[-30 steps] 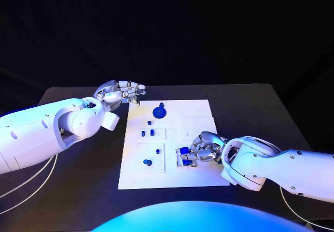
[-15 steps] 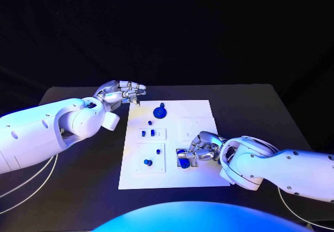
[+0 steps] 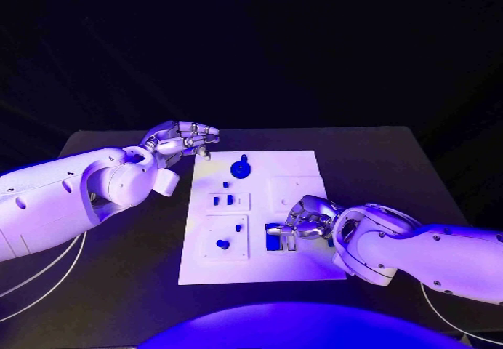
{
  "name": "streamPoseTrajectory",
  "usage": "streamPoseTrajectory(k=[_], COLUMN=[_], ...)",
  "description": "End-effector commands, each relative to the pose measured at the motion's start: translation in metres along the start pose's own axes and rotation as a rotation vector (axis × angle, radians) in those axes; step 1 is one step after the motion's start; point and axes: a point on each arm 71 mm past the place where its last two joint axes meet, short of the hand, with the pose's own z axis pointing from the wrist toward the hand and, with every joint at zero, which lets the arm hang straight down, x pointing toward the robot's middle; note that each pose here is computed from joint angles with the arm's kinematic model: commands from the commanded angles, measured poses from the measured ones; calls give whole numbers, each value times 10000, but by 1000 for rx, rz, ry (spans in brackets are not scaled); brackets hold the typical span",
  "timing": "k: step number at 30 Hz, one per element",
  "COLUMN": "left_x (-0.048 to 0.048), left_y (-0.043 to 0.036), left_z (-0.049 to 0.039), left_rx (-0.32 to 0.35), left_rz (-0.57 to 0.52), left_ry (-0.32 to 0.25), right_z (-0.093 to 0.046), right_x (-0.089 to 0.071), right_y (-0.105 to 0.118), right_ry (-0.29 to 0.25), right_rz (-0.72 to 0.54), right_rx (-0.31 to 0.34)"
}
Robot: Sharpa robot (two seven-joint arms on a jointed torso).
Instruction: Assemble the parts on the task board
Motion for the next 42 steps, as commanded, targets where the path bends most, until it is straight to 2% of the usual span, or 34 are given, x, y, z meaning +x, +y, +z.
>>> streamPoseTrajectory(k=[1, 7, 15, 33, 42], left_x=[18, 11, 9, 11, 3], left_y=[-9, -8, -6, -3, -2], left_z=[1, 0, 1, 4, 2], left_rx=[5, 5, 3, 0, 0], left_rz=[-7, -7, -7, -7, -7], left_ry=[11, 10, 9, 10, 8], right_z=[-47, -145, -189, -106, -73], right_x=[-3, -3, 9, 61, 12], right_y=[31, 26, 7, 37, -57], right_ry=[-10, 8, 41, 67, 42], right_rz=[-9, -3, -15, -39, -60], right_rx=[-44, -63, -67, -62, -31])
